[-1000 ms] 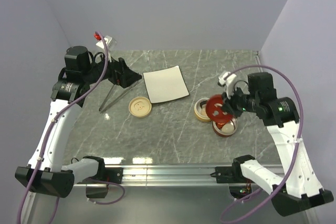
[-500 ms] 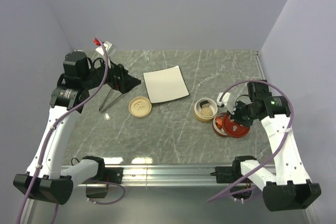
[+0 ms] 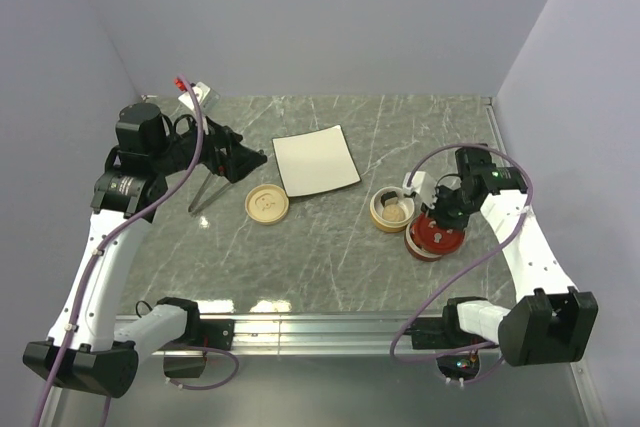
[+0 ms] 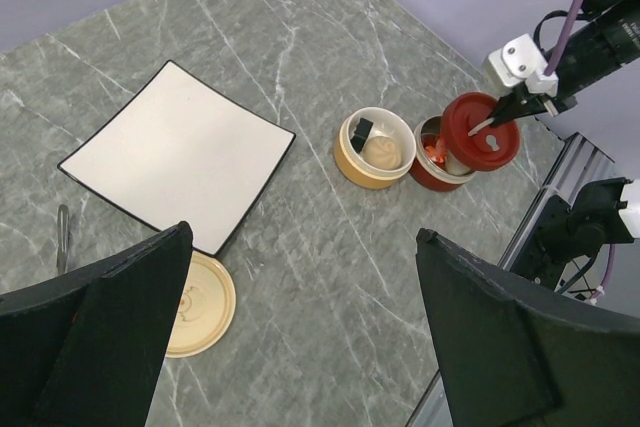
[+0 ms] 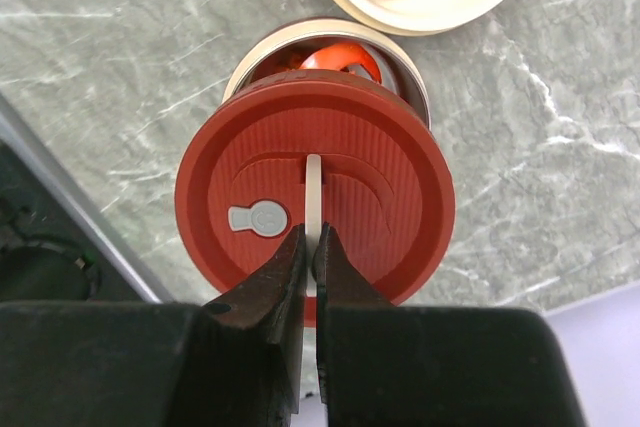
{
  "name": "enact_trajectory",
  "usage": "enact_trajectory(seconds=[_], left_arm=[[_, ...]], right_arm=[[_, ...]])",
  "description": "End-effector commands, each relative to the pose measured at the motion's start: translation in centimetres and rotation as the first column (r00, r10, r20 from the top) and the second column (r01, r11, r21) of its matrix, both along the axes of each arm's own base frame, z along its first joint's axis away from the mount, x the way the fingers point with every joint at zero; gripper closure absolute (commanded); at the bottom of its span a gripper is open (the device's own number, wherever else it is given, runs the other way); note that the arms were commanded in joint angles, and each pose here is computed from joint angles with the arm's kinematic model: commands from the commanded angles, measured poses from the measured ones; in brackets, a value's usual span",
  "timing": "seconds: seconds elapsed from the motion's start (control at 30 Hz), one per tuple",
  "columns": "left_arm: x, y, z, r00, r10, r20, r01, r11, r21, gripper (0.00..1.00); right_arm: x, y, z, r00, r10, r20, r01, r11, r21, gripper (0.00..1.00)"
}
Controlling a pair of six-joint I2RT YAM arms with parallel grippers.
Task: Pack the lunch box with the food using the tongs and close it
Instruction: Put the lid back on the lunch box
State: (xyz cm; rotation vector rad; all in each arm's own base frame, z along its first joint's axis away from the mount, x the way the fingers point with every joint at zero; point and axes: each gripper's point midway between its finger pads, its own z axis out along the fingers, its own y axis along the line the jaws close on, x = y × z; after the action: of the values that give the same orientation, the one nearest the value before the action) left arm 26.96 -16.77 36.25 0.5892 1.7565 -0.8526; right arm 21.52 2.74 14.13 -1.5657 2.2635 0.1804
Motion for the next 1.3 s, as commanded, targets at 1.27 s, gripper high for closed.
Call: enact_trajectory(seconds=[1.27], left_arm=[[0.5,0.2,0.3,0.999,0.004,0.038,-0.004,1.0,0.016,0.01]], right_arm=[[2.0,0.2,-5.7,0.998,-0.024,-0.052,0.024,1.0,0.018,0.89]])
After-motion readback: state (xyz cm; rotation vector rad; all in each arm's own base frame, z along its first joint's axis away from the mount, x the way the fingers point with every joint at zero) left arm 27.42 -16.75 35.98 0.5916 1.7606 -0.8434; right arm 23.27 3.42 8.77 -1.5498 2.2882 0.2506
